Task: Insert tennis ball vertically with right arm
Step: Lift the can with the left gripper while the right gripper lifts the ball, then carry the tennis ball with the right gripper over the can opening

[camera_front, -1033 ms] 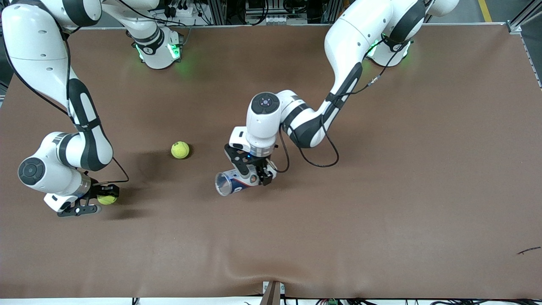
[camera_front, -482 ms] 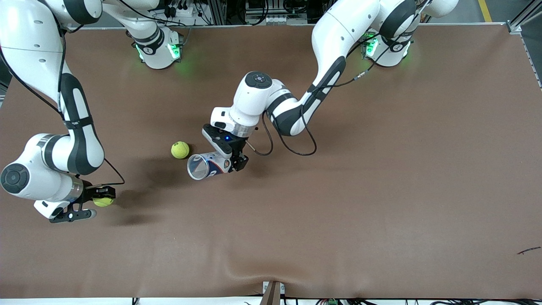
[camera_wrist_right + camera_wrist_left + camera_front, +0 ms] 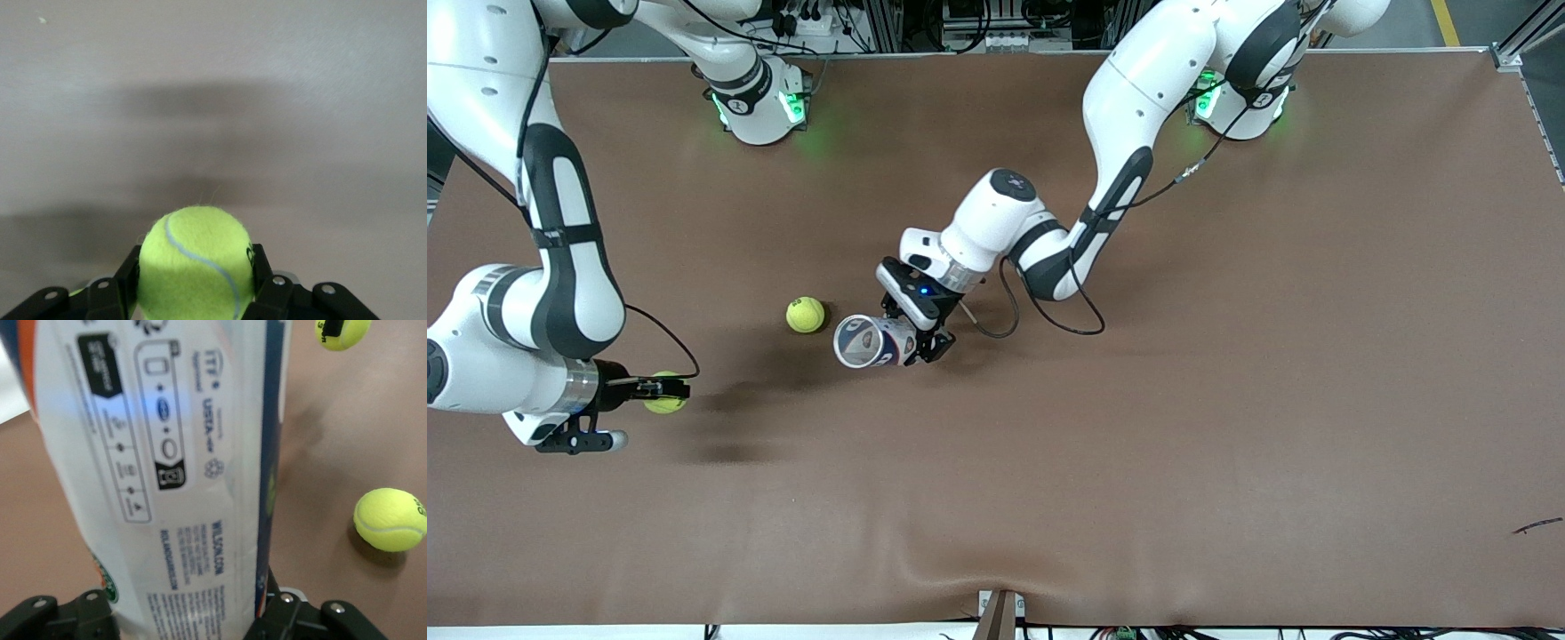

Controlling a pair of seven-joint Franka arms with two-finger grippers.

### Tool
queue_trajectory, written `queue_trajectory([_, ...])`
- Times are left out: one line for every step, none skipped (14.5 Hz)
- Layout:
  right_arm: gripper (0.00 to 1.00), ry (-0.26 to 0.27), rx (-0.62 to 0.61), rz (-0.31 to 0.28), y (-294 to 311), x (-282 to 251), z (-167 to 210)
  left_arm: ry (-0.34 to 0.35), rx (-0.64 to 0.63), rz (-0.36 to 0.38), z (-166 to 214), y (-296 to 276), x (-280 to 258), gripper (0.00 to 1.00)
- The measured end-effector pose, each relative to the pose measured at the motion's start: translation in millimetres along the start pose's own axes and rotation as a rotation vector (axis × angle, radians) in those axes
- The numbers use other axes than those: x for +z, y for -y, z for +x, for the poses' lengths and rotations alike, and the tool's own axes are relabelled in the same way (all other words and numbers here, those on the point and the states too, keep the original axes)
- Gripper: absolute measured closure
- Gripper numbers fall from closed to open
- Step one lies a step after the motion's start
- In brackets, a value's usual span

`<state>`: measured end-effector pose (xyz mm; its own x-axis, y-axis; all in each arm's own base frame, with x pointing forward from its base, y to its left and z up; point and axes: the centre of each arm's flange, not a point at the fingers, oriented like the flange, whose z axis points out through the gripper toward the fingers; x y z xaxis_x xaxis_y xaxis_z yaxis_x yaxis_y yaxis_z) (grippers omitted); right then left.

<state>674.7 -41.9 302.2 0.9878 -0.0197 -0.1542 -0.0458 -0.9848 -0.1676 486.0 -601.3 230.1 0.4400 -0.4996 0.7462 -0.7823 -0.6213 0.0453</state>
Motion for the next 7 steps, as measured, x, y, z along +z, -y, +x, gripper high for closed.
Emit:
queue_trajectory([0.33,0.006,0.032,0.002,12.4,-6.6,-2.6,-0.014,0.0,-0.003,-8.5,2.1,1.6,0.28])
queue_trajectory([0.33,0.011,0.061,0.002,27.8,-13.6,-5.7,-0.016,0.001,-0.002,-15.4,4.3,3.6,0.28])
queue_trajectory([0.33,0.018,0.089,0.001,45.9,-20.4,-9.5,-0.02,0.002,-0.001,-21.3,6.6,5.5,0.28])
queue_trajectory([0.33,0.024,0.114,-0.001,63.3,-26.9,-13.7,-0.033,0.002,-0.003,-26.9,8.1,7.0,0.28])
queue_trajectory([0.33,0.032,0.138,-0.003,80.0,-33.0,-18.5,-0.052,0.002,-0.007,-33.0,9.0,8.9,0.27])
queue_trajectory([0.33,0.04,0.162,-0.006,96.6,-38.1,-23.6,-0.071,0.004,-0.012,-40.4,10.1,11.5,0.27])
queue_trajectory([0.33,0.044,0.188,-0.01,115.3,-42.8,-28.8,-0.091,0.005,-0.016,-47.4,11.5,14.0,0.27])
